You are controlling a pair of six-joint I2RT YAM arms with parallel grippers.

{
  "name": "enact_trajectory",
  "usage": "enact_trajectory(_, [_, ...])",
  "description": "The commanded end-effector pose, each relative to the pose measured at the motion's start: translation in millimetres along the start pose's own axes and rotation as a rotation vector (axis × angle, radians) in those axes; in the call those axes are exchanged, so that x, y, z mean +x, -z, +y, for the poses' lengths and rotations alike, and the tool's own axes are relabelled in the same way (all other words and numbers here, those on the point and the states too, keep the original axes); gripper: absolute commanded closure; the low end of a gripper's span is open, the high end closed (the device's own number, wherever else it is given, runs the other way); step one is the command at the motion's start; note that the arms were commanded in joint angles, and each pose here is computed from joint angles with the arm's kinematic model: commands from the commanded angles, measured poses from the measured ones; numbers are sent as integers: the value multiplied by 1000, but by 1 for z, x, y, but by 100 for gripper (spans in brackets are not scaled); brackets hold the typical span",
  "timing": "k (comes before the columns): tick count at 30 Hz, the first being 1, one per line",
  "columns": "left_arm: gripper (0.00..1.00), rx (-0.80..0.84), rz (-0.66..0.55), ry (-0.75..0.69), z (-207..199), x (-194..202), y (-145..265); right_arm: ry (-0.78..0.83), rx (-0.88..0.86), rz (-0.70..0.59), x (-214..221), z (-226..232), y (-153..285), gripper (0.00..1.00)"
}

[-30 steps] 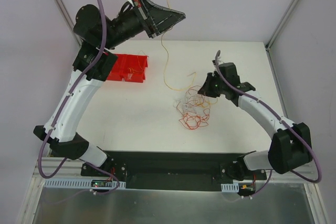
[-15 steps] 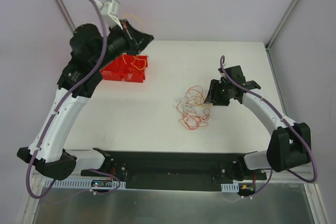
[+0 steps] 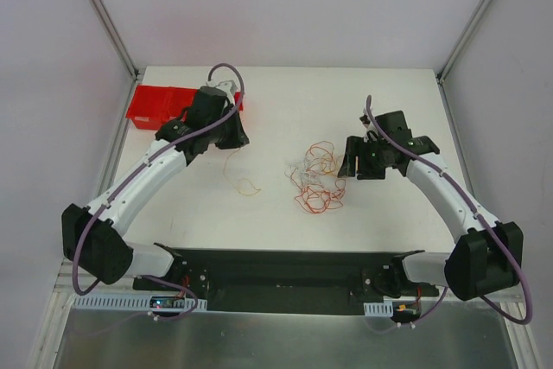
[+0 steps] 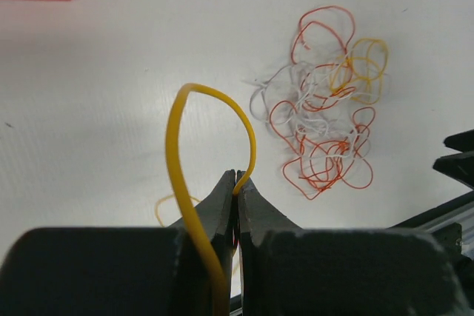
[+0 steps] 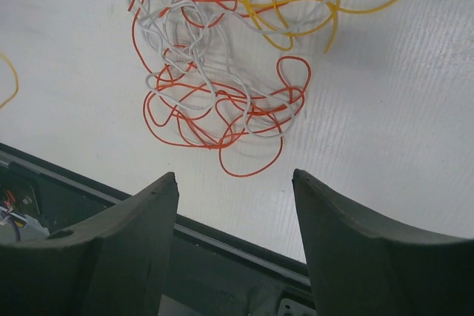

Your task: Untangle the cables

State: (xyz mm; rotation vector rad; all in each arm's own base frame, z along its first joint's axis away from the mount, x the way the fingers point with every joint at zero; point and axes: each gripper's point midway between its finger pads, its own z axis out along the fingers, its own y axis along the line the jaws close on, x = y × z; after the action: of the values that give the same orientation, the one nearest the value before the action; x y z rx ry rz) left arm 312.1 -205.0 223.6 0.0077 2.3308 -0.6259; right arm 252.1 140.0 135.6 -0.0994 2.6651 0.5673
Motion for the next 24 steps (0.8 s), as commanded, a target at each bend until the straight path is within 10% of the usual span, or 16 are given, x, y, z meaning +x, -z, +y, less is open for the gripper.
enact_trajectory(1, [100,-60,55,54,18,18,-19,-20,-36,33,16,5,3,34])
enact_trajectory(12, [90,-62,309,58,34,80,-49,-5,-55,76,22,5,-4,34])
enact_trajectory(24, [40,-85,366,21,49,105,-37,-6,-49,77,23,4,-3,32])
